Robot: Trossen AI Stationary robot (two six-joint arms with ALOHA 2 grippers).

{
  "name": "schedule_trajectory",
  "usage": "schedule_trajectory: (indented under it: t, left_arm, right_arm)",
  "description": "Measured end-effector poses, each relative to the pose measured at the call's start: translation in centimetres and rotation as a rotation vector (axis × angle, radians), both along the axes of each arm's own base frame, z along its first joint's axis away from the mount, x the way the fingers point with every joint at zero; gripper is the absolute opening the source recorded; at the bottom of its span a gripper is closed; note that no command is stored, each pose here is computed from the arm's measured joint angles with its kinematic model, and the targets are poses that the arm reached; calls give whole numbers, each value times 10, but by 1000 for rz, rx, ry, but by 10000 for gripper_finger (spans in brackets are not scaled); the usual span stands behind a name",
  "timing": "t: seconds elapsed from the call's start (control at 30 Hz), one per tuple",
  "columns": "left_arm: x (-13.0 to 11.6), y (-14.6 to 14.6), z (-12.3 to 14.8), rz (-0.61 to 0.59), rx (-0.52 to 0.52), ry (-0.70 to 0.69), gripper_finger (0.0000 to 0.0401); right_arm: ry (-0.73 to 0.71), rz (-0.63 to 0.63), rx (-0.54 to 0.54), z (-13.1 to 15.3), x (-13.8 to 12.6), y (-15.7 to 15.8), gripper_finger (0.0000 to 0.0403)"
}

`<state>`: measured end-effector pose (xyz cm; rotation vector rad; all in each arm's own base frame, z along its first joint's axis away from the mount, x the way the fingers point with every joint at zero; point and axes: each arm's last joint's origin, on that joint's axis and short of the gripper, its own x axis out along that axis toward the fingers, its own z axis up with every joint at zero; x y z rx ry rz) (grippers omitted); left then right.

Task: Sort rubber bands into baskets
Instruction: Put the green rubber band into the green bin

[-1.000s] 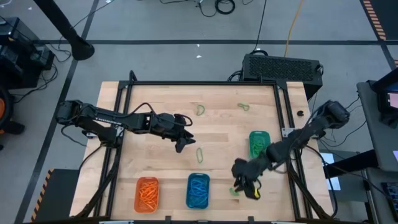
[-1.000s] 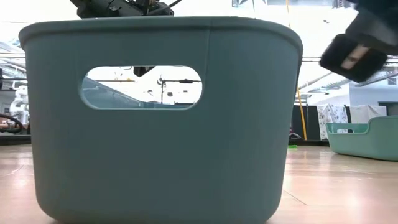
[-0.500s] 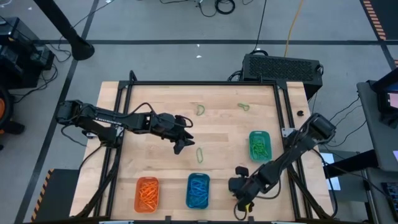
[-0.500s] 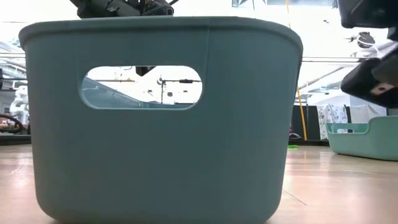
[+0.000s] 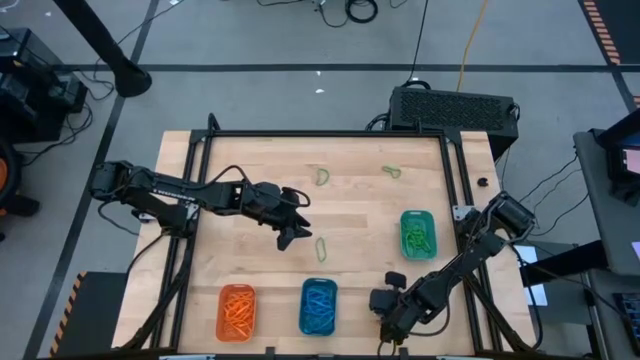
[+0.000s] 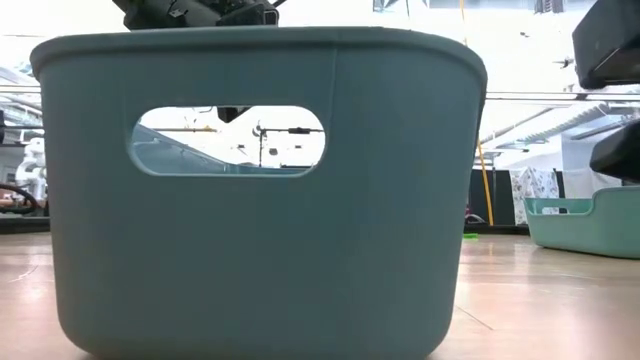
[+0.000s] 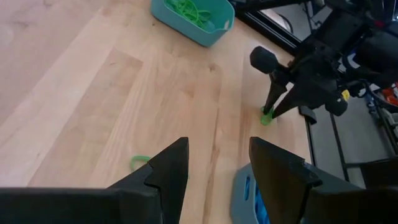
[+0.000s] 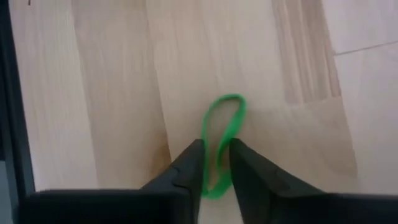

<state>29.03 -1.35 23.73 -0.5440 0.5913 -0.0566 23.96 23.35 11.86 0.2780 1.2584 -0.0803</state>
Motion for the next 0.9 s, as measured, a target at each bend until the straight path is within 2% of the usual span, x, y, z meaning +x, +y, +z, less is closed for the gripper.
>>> schedule_trajectory:
  t: [0.17, 0.27, 0.37, 0.6, 0.9]
  left_arm:
    - [0, 0, 0, 0, 0, 0, 176]
    - [0, 0, 0, 0, 1, -1, 176]
    - [0, 0, 0, -1, 1, -1, 176]
    - [0, 0, 0, -3, 8, -3, 176]
    - [0, 0, 0, 1, 9, -3, 176]
  right_arm:
    - [-16, -1, 34, 13, -2, -2, 9]
    - [-5, -11, 48, 23, -4, -9, 8]
    - [-54, -38, 78, 44, 0, -19, 2]
    - [-75, -130, -4, 84, -6, -61, 1]
    - [29, -234, -102, 122, -32, -116, 0]
